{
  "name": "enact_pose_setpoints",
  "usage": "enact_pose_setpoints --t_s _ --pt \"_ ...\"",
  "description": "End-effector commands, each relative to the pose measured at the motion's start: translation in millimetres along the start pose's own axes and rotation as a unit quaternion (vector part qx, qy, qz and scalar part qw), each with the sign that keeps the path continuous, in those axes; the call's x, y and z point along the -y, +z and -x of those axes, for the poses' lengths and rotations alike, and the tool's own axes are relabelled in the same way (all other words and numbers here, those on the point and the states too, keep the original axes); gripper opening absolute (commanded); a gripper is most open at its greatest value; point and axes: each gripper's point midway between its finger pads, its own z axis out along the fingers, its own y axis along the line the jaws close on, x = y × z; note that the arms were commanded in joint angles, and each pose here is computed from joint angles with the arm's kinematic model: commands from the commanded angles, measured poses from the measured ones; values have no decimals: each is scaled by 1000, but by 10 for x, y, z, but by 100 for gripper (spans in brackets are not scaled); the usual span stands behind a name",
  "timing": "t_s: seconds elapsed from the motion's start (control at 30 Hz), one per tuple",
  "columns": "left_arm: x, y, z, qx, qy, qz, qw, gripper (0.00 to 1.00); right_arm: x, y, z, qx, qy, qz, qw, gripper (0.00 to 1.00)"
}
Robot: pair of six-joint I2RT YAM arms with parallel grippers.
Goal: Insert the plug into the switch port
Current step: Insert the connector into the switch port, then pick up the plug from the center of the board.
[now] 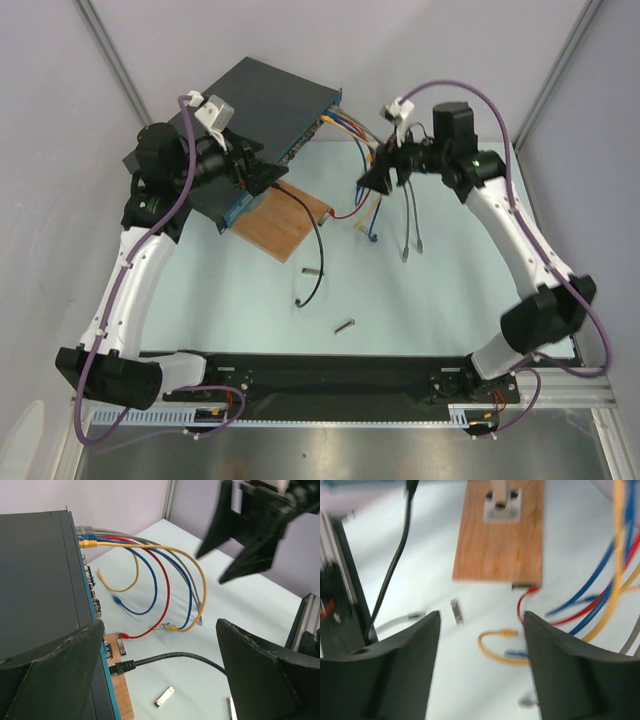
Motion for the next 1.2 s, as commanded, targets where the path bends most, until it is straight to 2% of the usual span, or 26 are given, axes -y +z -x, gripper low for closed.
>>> enact_pose_setpoints --t_s 0.0,0.03,0.1,0.17,0.23,0.27,0.37,0.4,0.47,0.53,0.67,0.73,1.0,1.17 --pt "94 -104 31 7 44 -13 999 100 -378 -169 -507 -66 -60 20 996 67" --pt "111 -111 30 7 44 -14 999 100 -486 -73 -763 -84 -61 30 994 52" --pt "124 -113 37 10 39 -16 999 100 -522 29 -921 -99 -65 11 993 42" --pt "130 -119 57 13 36 -16 999 100 -525 247 -1092 -109 -53 11 993 36" --pt "123 -125 73 14 31 -11 999 100 -346 480 -1321 -131 -8 -14 991 33" --pt "132 -130 69 14 26 -10 1000 100 -217 611 -1304 -120 -8 -32 992 32" --pt "115 -144 47 12 17 0 1000 100 25 956 -1571 -144 20 -48 988 32" --pt "128 -161 53 13 17 1 1000 100 143 1027 -1491 -139 16 -65 988 32" --pt "110 -187 43 11 16 11 1000 100 323 1167 -1806 -179 27 -74 981 30" --pt "118 -210 58 13 20 16 1000 100 593 1145 -1911 -195 20 -103 975 30" --pt "89 -225 18 11 16 27 999 100 965 948 -2239 -240 9 -153 958 41" --pt "71 -212 -8 11 11 28 999 100 1062 870 -2320 -248 10 -159 956 42" --pt "30 -147 -53 4 6 23 1000 100 1012 837 -2640 -294 5 -110 949 43" --pt "33 -149 -48 2 7 22 1000 100 1035 847 -2866 -315 5 -107 943 45"
